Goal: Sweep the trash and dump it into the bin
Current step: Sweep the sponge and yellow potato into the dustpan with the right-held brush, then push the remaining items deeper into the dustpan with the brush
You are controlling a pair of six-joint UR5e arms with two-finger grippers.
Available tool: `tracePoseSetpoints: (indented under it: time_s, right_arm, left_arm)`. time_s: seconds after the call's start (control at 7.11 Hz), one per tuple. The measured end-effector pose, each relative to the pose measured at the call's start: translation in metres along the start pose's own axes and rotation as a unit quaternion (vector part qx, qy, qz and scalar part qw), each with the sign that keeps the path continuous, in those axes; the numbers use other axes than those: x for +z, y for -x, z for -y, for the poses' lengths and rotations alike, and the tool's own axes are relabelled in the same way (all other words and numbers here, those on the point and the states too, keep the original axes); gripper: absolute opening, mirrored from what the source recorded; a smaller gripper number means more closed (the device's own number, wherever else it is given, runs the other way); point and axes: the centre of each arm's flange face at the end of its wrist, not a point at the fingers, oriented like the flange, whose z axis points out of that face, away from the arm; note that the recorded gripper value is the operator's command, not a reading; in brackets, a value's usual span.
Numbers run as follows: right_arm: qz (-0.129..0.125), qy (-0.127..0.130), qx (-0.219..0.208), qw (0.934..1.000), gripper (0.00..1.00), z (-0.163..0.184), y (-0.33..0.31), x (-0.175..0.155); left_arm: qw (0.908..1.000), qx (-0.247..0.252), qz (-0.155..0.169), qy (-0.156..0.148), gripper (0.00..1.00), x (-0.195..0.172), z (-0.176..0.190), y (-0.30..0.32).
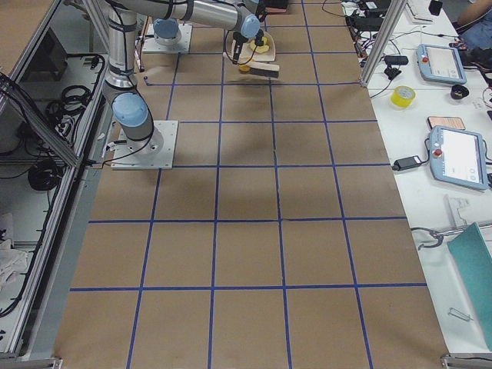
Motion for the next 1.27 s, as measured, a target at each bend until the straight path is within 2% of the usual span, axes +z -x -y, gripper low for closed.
tracePoseSetpoints:
  time_s: [0.56, 0.98, 1.27]
  right_arm:
    - [0.007, -0.003, 0.020, 0.9998, 0.00, -0.042, 0.026, 0.019]
    - [0.060, -0.012, 0.067, 0.9958, 0.00, -0.046, 0.071, 0.023]
    - [0.084, -0.008, 0.091, 0.9922, 0.00, -0.039, 0.108, 0.010]
  left_arm:
    - [1.0000, -0.010, 0.001, 0.000, 0.00, -0.001, 0.000, 0.001]
    - [0.9999, -0.012, 0.001, 0.000, 0.00, -0.001, 0.001, 0.001]
    - [0.9999, -0.013, 0.002, 0.000, 0.00, -0.001, 0.001, 0.002]
